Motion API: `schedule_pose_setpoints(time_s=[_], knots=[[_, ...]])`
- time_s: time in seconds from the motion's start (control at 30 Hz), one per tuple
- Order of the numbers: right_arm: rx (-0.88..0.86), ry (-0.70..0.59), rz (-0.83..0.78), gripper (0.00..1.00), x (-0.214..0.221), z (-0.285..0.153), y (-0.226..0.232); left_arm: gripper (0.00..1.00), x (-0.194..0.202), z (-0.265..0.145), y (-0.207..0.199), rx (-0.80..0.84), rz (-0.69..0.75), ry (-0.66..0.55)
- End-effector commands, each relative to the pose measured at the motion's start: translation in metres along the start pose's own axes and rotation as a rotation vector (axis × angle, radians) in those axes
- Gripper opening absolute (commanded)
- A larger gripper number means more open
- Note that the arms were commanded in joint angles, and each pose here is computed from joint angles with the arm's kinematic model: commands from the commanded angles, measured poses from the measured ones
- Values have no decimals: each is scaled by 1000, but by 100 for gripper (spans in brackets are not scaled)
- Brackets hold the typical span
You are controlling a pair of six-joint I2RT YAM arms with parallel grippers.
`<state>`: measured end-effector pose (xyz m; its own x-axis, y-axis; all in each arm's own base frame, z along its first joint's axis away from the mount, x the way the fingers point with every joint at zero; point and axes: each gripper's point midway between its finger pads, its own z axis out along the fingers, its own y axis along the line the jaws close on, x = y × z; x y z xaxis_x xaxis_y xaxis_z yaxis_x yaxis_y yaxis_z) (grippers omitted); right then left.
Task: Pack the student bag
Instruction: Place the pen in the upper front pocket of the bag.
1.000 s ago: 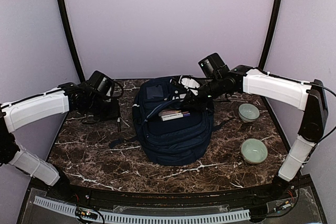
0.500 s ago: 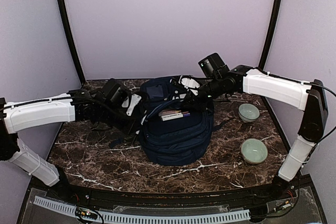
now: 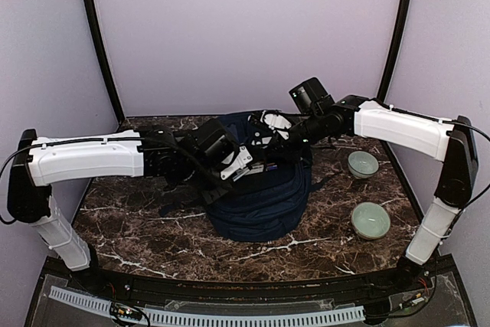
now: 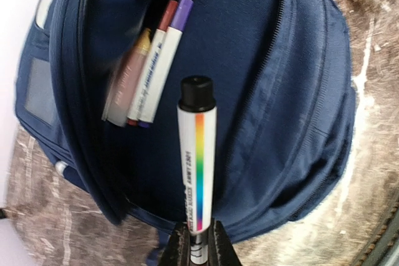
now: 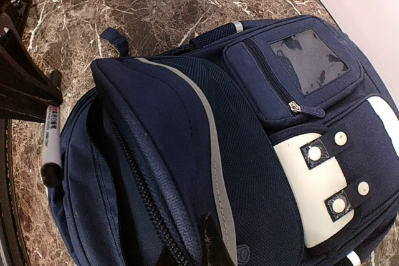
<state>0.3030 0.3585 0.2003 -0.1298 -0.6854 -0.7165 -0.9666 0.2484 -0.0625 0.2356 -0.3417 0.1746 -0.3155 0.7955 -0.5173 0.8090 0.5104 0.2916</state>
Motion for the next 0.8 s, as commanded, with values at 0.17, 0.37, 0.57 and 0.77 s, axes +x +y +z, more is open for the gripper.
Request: schedule_pose_setpoints(time_s=[0.17, 0.37, 0.57, 0.77], knots=[[0, -68, -22, 0, -19, -7, 1, 0, -40, 21, 8, -224, 300, 16], [-6, -82, -26, 0, -22, -11, 3, 0, -59, 46, 8, -307, 441, -2], [-12, -87, -22, 0, -23, -12, 4, 0, -76, 66, 6, -349, 518, -23], [-16, -91, -23, 0, -24, -13, 5, 0, -84, 80, 16, -367, 538, -39]])
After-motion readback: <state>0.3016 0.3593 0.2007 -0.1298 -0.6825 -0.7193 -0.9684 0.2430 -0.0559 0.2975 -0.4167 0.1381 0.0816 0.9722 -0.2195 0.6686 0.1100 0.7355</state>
